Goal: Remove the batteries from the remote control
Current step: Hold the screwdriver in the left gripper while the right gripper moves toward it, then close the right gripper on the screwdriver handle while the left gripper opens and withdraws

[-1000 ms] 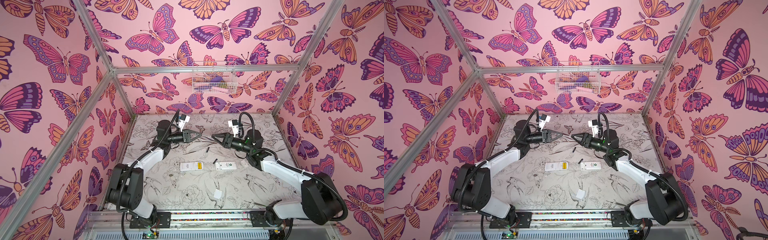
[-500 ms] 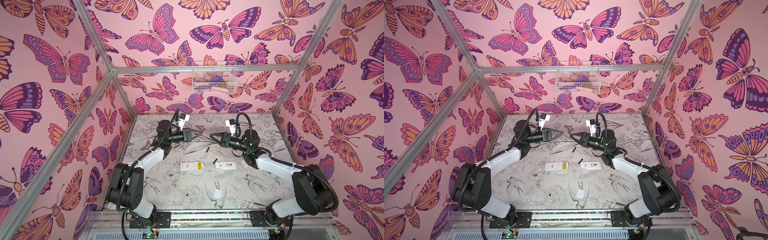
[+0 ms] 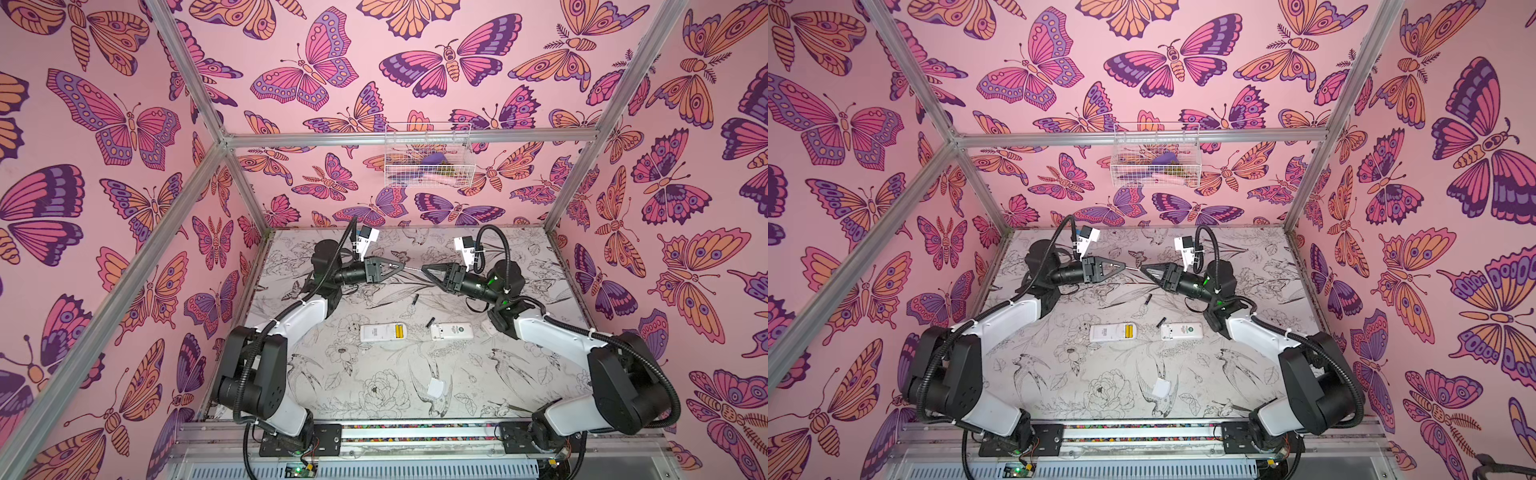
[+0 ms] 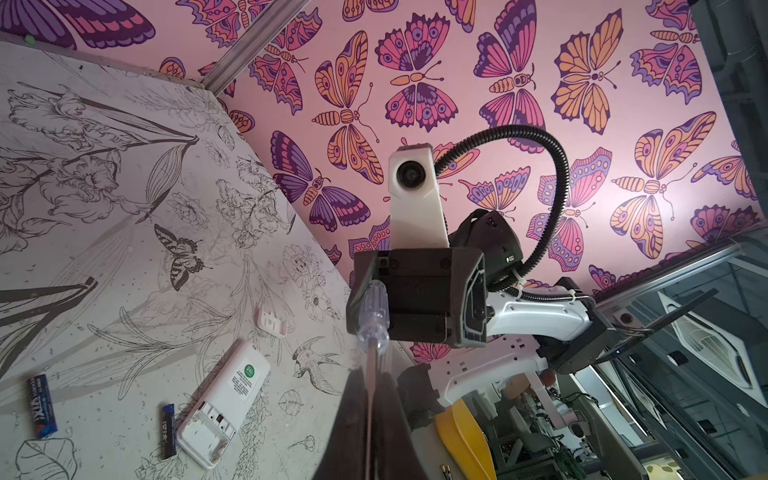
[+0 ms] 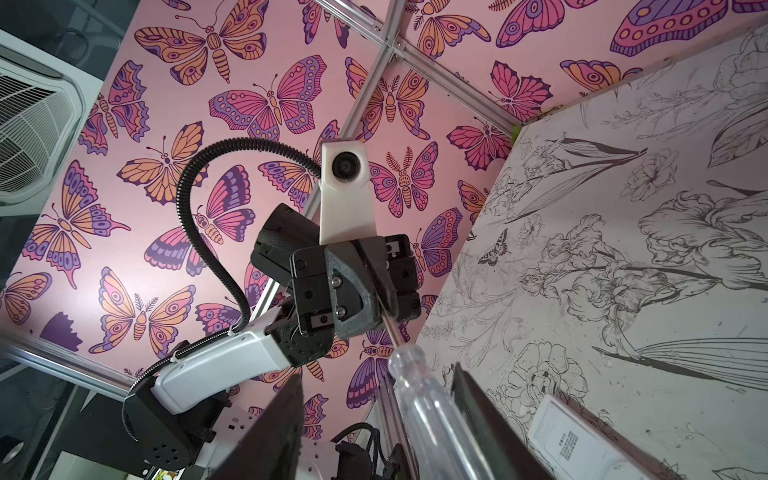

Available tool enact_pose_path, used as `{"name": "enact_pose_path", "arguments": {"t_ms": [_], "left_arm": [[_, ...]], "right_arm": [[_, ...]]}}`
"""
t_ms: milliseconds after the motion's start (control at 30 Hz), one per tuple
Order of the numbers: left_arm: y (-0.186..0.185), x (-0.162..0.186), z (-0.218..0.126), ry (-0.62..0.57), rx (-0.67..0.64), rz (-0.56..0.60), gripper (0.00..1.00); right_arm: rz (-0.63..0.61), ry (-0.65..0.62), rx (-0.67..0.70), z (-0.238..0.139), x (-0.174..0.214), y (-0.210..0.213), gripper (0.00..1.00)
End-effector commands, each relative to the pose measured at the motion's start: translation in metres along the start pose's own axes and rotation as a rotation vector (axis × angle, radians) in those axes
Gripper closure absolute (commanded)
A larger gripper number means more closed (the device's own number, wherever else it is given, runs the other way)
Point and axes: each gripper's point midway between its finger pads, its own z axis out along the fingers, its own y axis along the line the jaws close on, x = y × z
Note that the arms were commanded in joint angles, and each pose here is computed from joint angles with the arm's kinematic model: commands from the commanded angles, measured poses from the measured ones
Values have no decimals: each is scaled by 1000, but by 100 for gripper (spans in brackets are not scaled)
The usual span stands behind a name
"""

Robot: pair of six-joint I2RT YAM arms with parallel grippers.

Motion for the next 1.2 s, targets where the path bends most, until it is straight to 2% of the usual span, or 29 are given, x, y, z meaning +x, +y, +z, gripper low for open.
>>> {"name": "enact_pose_path", "arguments": {"t_ms": [0, 133, 367, 533, 633, 800, 1067, 1167], "left_arm": [[-19, -8, -4, -9, 60, 84, 100], [-26, -10, -4, 3, 76, 92, 100], [-14, -5, -1, -11, 52, 60, 100], [-14, 3, 12, 25, 75, 69, 100], [-9, 7, 15, 33, 69, 60, 100], [-9, 4, 16, 32, 69, 68, 100], [-3, -4, 11, 22, 48, 66, 100], [3, -1, 13, 23, 40, 65, 100]], "right_arm": [[-40, -16, -65, 1, -9, 16, 43], [-24, -64, -67, -1, -17, 12, 46], [-8, -33, -126, 7, -19, 23, 50], [-13, -23, -95, 12, -17, 16, 53], [-16, -10, -133, 16, -16, 23, 54], [15, 10, -114, 27, -9, 11, 61], [5, 26, -97, 27, -4, 9, 62], [-6, 50, -100, 29, -1, 11, 69]]}}
